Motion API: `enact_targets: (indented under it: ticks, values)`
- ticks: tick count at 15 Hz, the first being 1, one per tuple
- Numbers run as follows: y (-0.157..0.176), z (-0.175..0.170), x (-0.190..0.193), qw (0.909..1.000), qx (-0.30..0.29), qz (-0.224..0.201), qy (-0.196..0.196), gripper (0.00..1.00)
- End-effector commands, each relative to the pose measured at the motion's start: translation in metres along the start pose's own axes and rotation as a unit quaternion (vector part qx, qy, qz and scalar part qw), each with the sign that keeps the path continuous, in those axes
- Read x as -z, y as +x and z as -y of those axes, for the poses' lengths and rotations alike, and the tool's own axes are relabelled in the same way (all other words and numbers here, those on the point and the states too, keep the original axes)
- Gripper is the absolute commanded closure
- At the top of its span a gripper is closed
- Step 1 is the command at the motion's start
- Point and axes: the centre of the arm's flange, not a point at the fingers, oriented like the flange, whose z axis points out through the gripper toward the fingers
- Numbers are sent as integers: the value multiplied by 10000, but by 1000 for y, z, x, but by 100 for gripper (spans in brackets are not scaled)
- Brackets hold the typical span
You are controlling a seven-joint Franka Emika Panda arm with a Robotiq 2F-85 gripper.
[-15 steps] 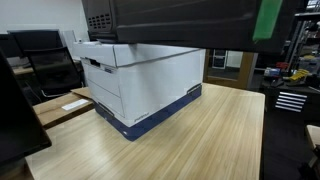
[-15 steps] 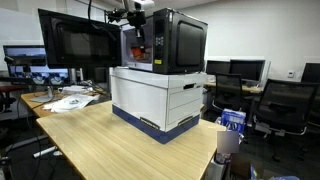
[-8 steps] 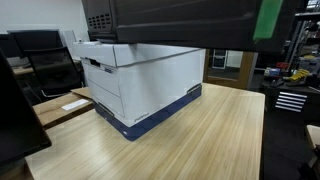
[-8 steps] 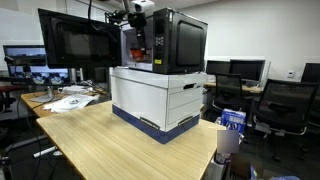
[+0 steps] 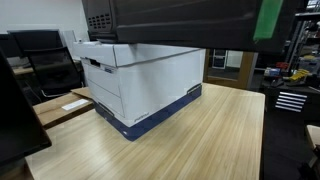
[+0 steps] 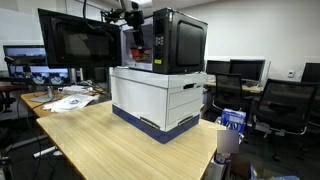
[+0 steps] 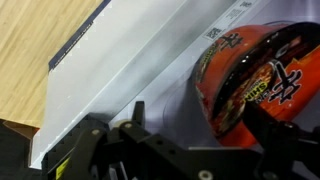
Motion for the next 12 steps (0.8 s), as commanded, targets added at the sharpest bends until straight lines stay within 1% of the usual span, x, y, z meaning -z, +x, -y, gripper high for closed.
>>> enact_targets:
  ticks: [1, 3, 5, 7, 8, 9, 10, 12]
  values:
    - [-16, -16, 41, 9987, 106, -186, 465, 0]
    - [-22, -22, 57, 9984, 226, -169, 484, 0]
    - [-26, -27, 61, 9988, 424, 94, 222, 0]
    - [-32, -35, 52, 9970, 643, 420, -26, 0]
    - [-35, -39, 47, 9951, 769, 598, -161, 0]
    - [-38, -43, 42, 9931, 918, 675, -283, 0]
    - [-41, -47, 38, 9882, 1203, 866, -373, 0]
    - [-51, -54, 29, 9780, 1668, 1102, -603, 0]
